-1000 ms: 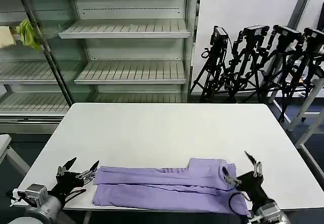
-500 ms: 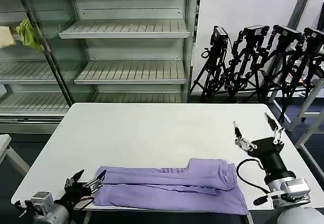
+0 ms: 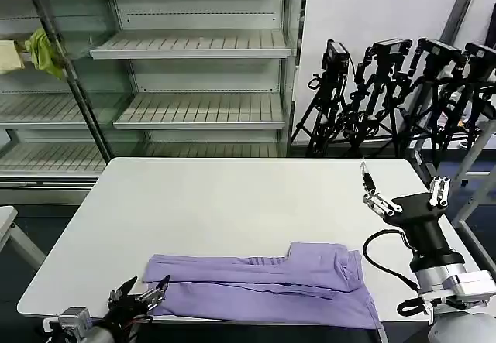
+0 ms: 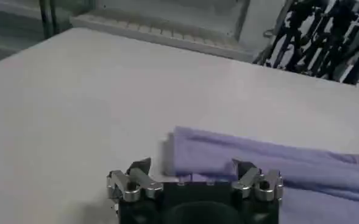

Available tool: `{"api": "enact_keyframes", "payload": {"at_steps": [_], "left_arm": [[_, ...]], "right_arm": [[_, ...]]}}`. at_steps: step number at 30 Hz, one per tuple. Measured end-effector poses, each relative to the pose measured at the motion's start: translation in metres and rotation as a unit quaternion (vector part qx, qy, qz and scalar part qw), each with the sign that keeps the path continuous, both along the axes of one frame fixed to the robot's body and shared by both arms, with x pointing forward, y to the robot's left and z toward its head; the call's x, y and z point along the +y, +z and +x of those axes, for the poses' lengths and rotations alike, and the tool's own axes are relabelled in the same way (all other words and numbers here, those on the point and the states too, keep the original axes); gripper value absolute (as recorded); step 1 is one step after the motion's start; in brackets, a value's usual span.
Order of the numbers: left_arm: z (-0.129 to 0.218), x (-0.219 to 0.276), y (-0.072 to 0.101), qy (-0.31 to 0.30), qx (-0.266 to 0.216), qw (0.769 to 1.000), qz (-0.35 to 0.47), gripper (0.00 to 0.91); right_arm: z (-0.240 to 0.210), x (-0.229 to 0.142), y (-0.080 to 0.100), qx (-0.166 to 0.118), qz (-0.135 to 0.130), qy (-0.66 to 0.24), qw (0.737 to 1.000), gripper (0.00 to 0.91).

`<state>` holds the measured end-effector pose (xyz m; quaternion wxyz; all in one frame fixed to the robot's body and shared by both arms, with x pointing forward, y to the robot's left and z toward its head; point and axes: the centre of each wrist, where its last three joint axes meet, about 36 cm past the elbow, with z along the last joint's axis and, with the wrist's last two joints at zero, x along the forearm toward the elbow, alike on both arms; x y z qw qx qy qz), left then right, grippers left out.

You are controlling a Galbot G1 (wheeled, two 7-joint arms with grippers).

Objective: Fold and organize the clothes.

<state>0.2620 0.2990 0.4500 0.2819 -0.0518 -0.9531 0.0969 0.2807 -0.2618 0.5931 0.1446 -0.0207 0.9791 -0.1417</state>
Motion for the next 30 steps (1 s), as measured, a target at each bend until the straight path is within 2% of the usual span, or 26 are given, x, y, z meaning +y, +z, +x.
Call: {"api": "enact_keyframes", "payload": {"at_steps": [8,10,13,15,17,20,21,23,30], "left_arm": [[-0.002,-0.006,-0.007,-0.003,0.006,1.000,-0.007,0.907],[-0.002,-0.008,-0.008,-0.003,0.006,1.000,-0.009,0.856],[-0.002,-0.011,-0.009,-0.005,0.006,1.000,-0.014,0.584],[-0.003,-0.013,-0.009,-0.006,0.005,1.000,-0.016,0.292],[-0.003,-0.015,-0.010,-0.007,0.005,1.000,-0.017,0.212],[-0.004,-0.017,-0.010,-0.009,0.005,1.000,-0.018,0.171],[-0.005,-0.018,-0.010,-0.010,0.005,1.000,-0.018,0.091],[-0.005,-0.019,-0.011,-0.009,0.004,1.000,-0.018,0.050],[-0.005,-0.021,-0.013,-0.006,0.000,1.000,-0.019,0.010]], "right_arm": [[-0.006,0.006,0.004,-0.011,0.009,0.003,1.000,0.907],[-0.007,0.007,0.003,-0.011,0.011,0.002,1.000,0.907],[-0.007,0.007,0.002,-0.012,0.012,0.001,1.000,0.907],[-0.007,0.008,0.002,-0.013,0.014,0.001,1.000,0.907],[-0.007,0.008,0.002,-0.015,0.014,0.000,1.000,0.907],[-0.007,0.009,0.002,-0.015,0.016,0.000,1.000,0.907],[-0.007,0.009,0.001,-0.015,0.016,0.000,1.000,0.907],[-0.007,0.010,0.001,-0.014,0.017,0.000,1.000,0.907],[-0.009,0.012,-0.002,-0.012,0.019,0.001,1.000,0.907]]}}
